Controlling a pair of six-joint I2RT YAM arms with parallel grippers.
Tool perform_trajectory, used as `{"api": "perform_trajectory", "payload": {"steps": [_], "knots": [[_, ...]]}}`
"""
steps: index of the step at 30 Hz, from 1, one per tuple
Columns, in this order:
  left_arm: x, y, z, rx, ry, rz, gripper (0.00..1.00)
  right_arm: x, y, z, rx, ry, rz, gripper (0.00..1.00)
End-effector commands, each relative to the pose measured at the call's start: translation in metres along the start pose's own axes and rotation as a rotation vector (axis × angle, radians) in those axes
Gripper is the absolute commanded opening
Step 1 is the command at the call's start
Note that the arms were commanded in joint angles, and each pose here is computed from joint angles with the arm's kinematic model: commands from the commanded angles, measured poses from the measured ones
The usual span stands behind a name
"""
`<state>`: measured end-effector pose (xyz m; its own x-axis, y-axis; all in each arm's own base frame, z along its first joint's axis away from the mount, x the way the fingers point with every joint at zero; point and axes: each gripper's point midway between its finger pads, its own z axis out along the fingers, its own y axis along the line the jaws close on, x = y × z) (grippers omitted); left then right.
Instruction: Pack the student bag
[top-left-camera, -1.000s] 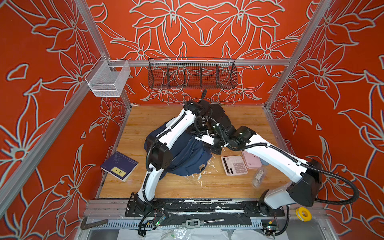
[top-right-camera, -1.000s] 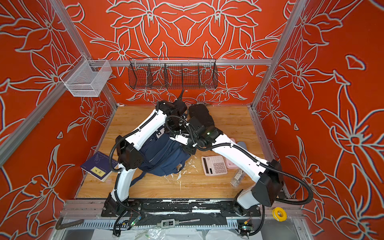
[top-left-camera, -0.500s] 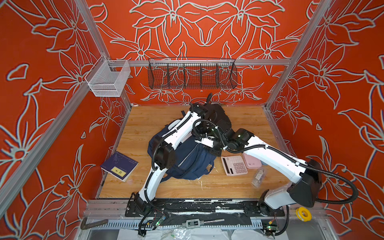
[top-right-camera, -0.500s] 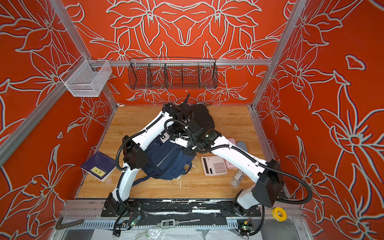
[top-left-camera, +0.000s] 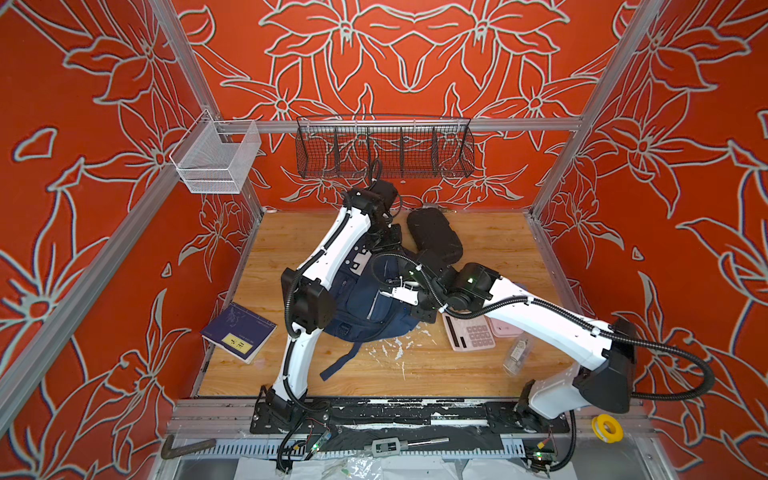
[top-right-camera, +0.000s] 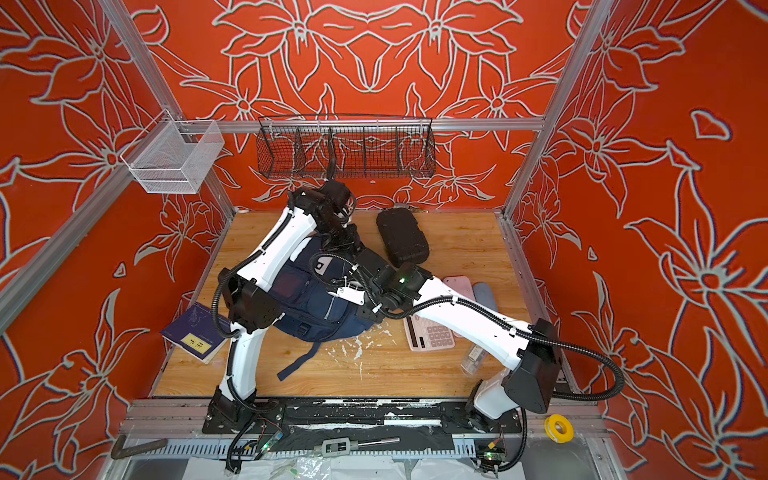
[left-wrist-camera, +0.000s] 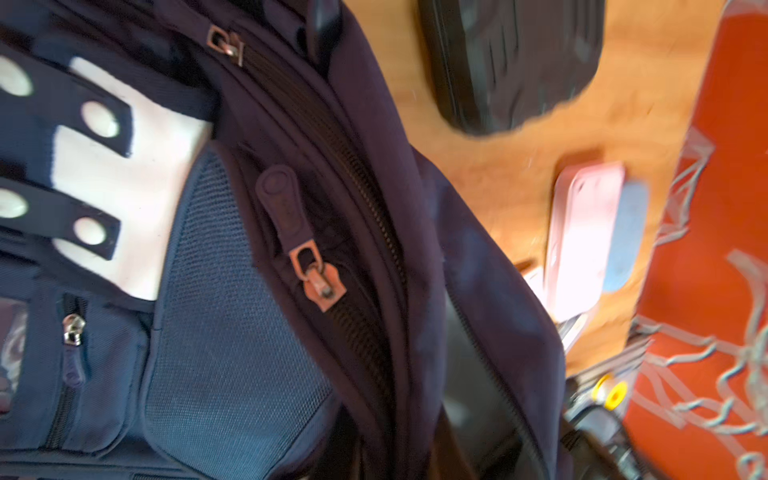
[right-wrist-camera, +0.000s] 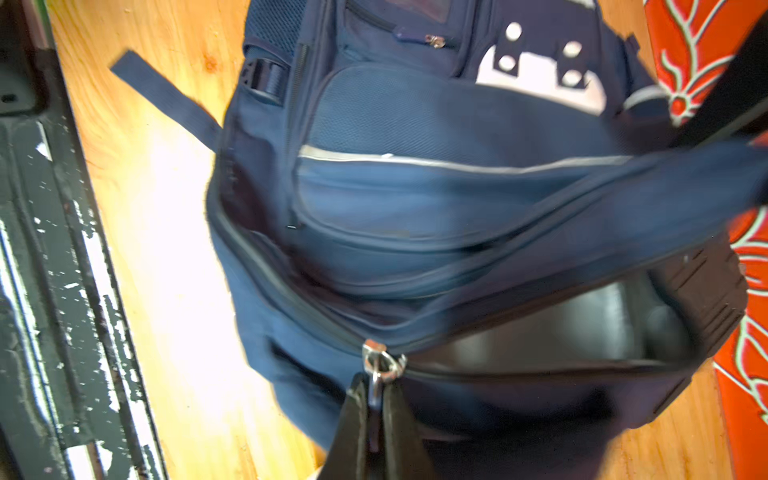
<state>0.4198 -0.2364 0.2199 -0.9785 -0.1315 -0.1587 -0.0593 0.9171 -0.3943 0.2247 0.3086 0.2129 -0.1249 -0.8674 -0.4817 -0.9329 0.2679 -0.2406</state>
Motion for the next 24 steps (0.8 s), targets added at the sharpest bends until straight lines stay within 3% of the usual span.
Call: {"api": "perform_trajectory", "payload": {"steps": [1,11,15,19,24], "knots": [[-0.047,-0.011,-0.043,0.107,-0.222,-0.129,0.0,-0.011,0.026,0.004,-0.066,-0.028,-0.017,0.0],[-0.087,-0.02,-0.063,0.275,-0.329,-0.4,0.0,-0.022,0.038,0.06,0.004,-0.019,-0.039,0.0],[-0.103,-0.011,-0.076,0.282,-0.397,-0.452,0.0,-0.019,0.042,0.068,0.022,-0.008,-0.049,0.0],[-0.112,0.007,-0.087,0.267,-0.426,-0.499,0.0,-0.015,0.061,0.062,-0.061,-0.074,-0.079,0.0],[-0.11,0.006,-0.077,0.274,-0.386,-0.474,0.0,-0.015,0.069,0.063,-0.102,-0.122,-0.11,0.0]]}}
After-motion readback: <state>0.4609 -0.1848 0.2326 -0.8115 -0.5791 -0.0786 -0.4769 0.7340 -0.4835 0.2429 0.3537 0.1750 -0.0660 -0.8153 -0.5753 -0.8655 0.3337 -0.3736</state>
